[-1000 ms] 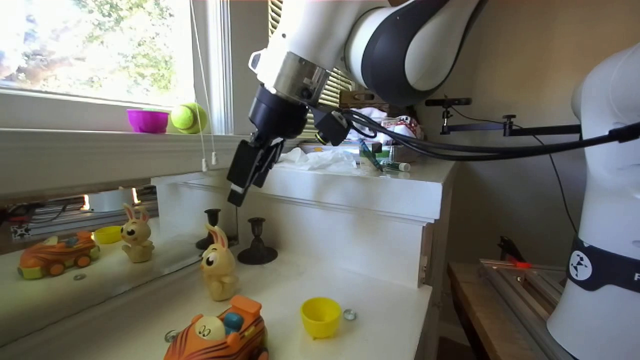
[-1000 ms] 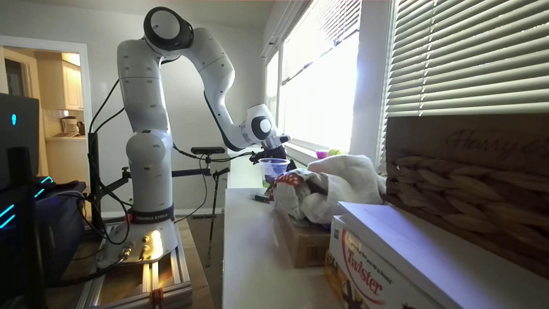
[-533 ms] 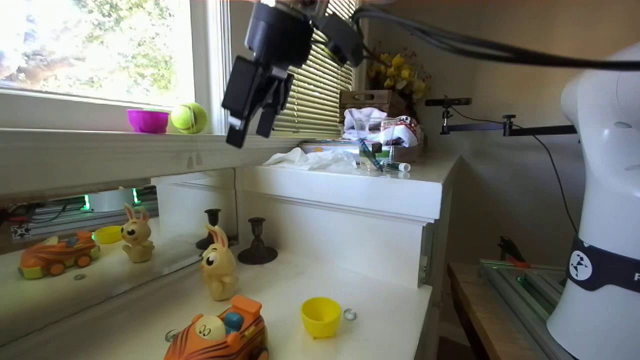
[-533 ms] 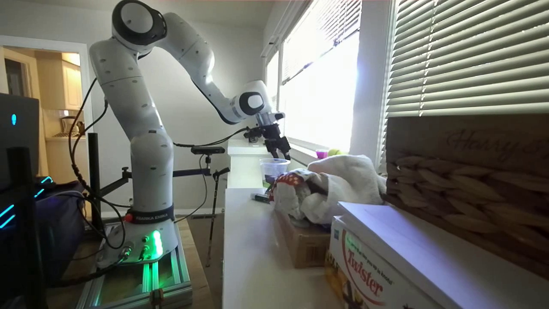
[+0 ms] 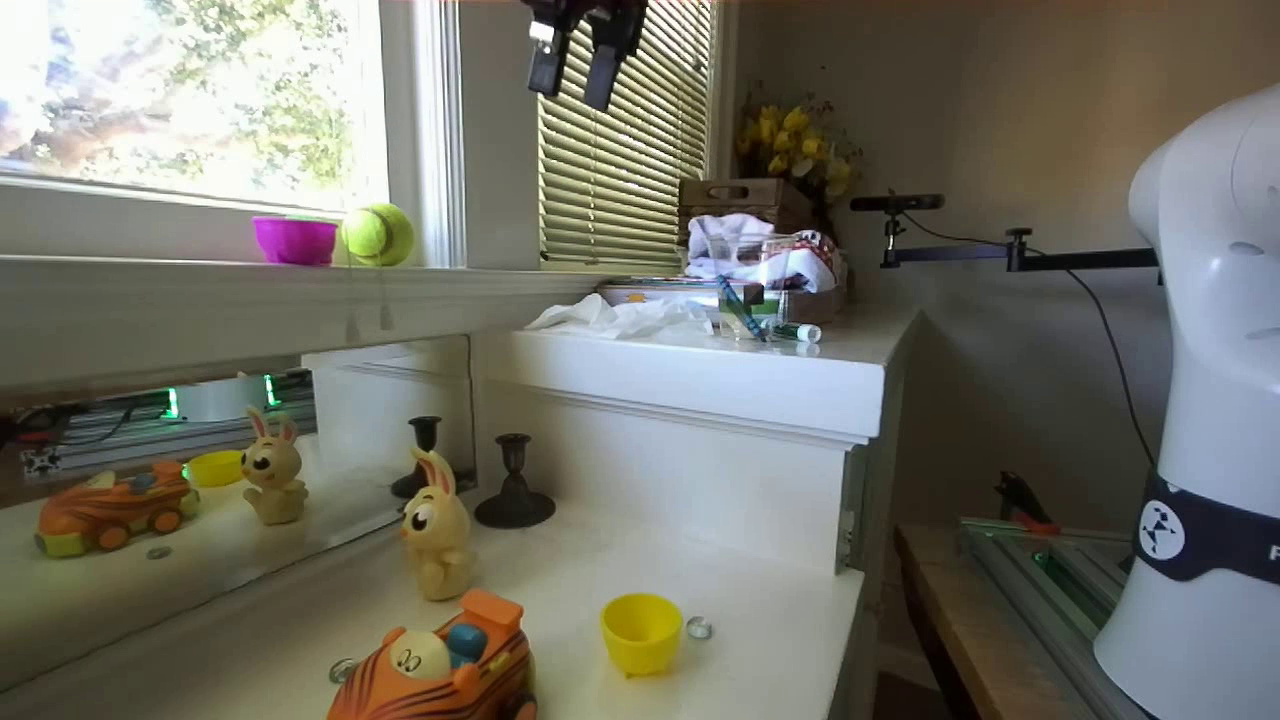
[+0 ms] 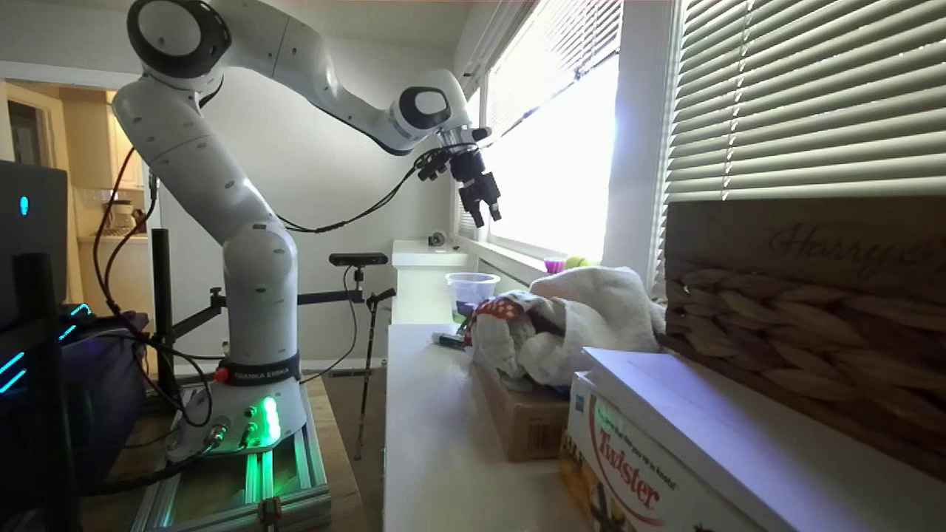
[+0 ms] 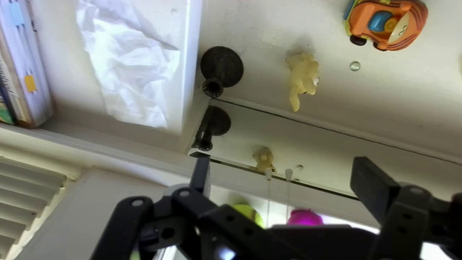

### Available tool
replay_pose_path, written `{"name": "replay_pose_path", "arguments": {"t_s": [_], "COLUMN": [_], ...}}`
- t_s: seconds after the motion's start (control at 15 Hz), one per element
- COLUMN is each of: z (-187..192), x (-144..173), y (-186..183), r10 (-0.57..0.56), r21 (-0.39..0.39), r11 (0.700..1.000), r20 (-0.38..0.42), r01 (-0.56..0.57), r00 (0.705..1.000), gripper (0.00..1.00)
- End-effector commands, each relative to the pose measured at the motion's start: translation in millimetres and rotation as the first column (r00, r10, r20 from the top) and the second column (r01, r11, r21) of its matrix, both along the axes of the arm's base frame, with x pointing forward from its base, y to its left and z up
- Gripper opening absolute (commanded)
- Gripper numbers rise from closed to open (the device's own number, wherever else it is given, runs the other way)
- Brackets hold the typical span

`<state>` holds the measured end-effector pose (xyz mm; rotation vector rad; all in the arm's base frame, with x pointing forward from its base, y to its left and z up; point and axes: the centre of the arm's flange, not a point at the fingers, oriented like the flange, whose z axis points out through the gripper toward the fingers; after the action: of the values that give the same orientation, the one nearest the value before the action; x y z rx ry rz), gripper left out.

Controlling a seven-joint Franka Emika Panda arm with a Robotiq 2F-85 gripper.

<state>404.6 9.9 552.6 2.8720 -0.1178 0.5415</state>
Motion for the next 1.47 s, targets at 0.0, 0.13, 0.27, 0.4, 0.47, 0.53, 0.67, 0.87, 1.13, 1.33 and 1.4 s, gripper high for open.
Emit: {"name": "replay_pose_path", "arguments": {"t_s": [0.0, 0.13, 0.27, 0.4, 0.47, 0.53, 0.67, 0.87, 1.13, 1.33, 1.4], "z": [19.0, 13.2, 4.6, -3.9, -7.3, -11.8, -23.0, -39.4, -62.0, -76.2, -80.3], "x": [-0.6, -3.2, -4.6, -2.8, -2.0, -0.5, 2.6, 8.2, 14.4, 15.9, 15.7], "y": [-34.7, -58.2, -79.5, -96.8, -104.3, -110.6, -121.9, -136.2, -150.8, -161.7, -165.1], "r10": [-0.115, -0.173, -0.218, -0.245, -0.254, -0.262, -0.284, -0.299, -0.310, -0.333, -0.355], "r21": [0.031, 0.034, 0.047, 0.070, 0.076, 0.083, 0.088, 0.100, 0.117, 0.130, 0.129], "r11": [0.993, 0.984, 0.973, 0.965, 0.962, 0.959, 0.952, 0.946, 0.942, 0.932, 0.923], "r20": [-0.051, -0.091, -0.107, -0.101, -0.094, -0.098, -0.105, -0.086, -0.058, -0.062, -0.078], "r01": [0.116, 0.176, 0.224, 0.253, 0.261, 0.270, 0.293, 0.307, 0.315, 0.338, 0.362], "r00": [0.992, 0.981, 0.970, 0.964, 0.963, 0.960, 0.953, 0.950, 0.949, 0.941, 0.932], "gripper": [1.00, 1.00, 1.00, 1.00, 1.00, 1.00, 1.00, 1.00, 1.00, 1.00, 1.00]}}
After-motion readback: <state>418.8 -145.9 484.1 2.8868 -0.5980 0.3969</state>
